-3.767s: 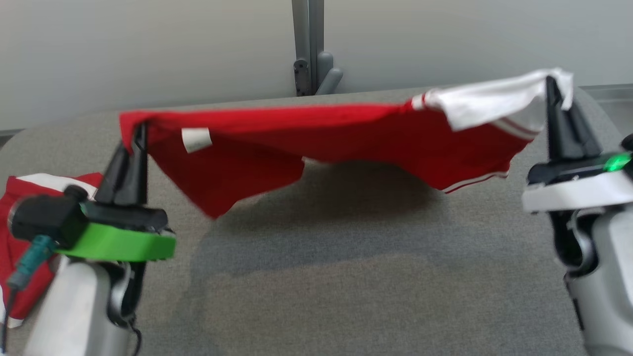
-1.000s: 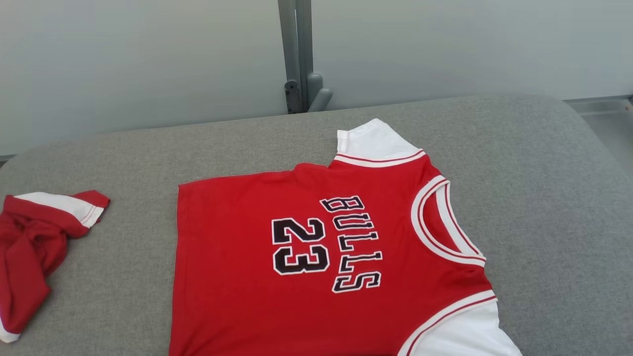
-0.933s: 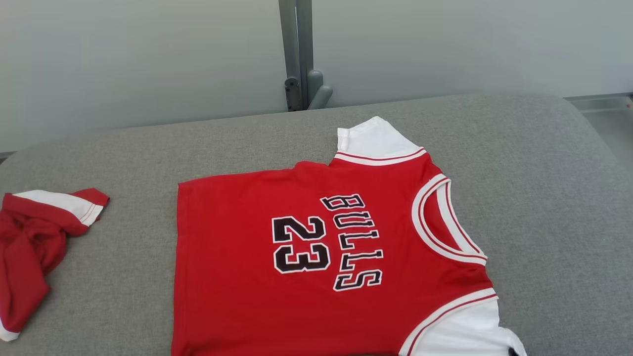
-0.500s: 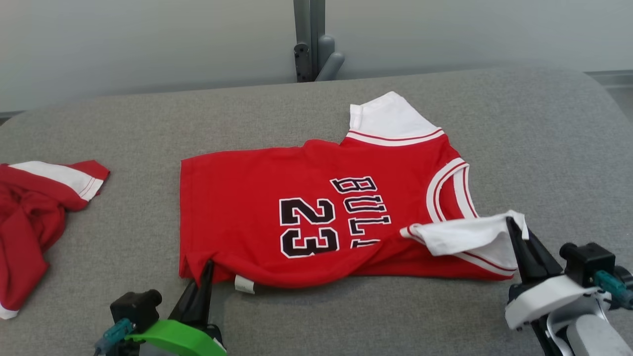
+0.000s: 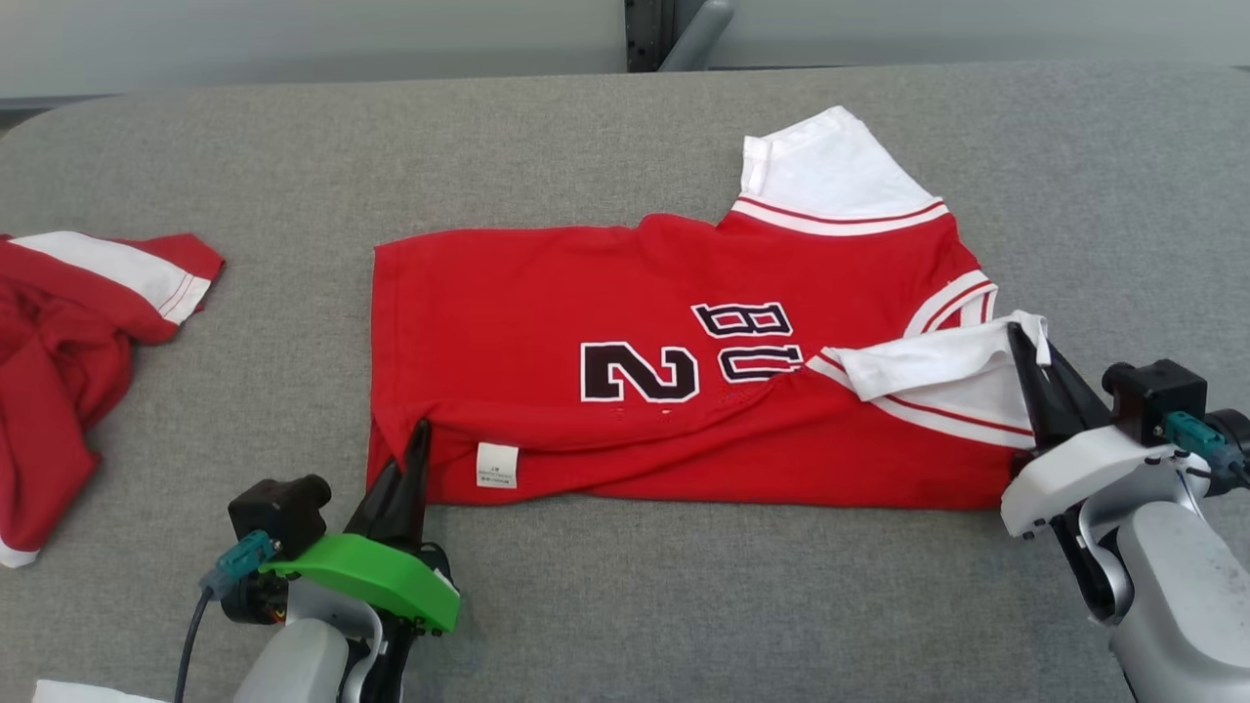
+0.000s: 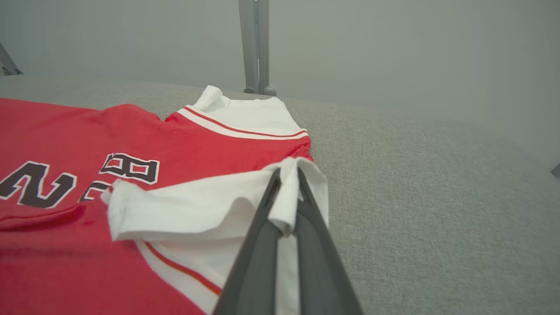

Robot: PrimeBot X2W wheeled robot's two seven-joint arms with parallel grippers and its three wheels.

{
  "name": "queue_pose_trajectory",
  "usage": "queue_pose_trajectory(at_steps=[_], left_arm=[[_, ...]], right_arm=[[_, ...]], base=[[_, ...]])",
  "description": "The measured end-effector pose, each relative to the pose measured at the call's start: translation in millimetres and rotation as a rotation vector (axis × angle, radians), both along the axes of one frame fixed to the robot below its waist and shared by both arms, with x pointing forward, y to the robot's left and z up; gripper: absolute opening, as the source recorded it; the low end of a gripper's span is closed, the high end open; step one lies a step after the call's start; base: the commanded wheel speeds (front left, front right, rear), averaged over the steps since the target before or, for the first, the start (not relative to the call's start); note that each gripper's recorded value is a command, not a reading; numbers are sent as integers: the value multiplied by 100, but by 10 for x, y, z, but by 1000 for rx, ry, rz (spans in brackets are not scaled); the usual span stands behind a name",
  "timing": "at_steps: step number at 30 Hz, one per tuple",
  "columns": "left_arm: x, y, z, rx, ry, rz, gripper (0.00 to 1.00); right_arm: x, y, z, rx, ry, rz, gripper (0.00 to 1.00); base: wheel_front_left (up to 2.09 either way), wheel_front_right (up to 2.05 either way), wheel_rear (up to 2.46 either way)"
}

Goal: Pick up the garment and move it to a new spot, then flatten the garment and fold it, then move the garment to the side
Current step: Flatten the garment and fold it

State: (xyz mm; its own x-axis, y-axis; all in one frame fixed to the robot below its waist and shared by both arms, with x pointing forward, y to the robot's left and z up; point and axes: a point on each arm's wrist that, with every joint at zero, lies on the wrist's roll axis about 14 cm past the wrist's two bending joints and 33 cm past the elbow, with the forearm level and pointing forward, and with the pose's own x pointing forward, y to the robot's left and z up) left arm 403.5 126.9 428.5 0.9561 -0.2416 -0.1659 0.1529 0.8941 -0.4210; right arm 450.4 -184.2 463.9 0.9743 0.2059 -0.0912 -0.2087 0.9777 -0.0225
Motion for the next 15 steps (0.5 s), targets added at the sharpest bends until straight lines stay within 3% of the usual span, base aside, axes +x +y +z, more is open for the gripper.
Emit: queue_pose_trajectory(at_steps=[15], left_arm=[[243,136,-137,29,25,56,0]], right_arm=[[386,16,-156,-28,29,-2,0]], base=[[0,0,0]])
